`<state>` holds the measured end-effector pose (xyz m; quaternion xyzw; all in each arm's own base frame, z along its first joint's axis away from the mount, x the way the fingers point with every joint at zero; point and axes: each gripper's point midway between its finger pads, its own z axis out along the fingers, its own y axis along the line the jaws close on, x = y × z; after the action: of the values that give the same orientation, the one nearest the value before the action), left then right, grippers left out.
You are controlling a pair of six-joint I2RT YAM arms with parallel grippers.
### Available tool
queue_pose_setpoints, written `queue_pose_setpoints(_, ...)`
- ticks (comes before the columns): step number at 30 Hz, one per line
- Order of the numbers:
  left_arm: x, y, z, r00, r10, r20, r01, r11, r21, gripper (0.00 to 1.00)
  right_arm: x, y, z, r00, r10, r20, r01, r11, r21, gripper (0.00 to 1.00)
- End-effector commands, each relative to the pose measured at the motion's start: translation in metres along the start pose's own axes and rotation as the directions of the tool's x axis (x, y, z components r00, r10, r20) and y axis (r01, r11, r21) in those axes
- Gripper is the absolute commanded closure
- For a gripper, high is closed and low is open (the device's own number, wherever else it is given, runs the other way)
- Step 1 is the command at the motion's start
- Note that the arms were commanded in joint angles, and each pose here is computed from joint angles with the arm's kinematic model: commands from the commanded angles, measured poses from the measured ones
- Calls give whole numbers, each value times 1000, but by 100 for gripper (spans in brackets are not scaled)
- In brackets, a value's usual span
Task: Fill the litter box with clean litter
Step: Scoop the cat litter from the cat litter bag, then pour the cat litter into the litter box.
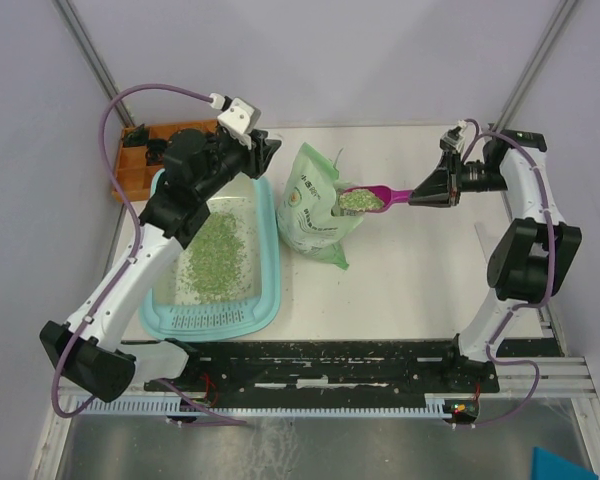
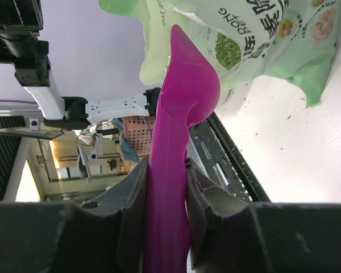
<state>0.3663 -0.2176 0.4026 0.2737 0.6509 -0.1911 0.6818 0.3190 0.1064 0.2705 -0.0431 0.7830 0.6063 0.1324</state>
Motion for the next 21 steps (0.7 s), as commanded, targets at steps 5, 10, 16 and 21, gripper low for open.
queue_pose_setpoints(5,-14,2,-10,998,48,42,-48,999,-18,56,5,49,-12,996,-6,85,12,998,-64,98)
queue_pose_setpoints(10,-15,1,-13,998,44,43,-43,999,-16,56,5,57,-15,995,-21,101,28,997,-66,98)
queue_pose_setpoints(16,-18,2,-21,998,50,48,-48,998,-28,56,6,58,-16,993,-18,112,26,997,-71,98)
queue_pose_setpoints(21,-20,3,-26,997,54,50,-52,998,-35,56,6,66,-18,992,-27,124,37,996,-80,98)
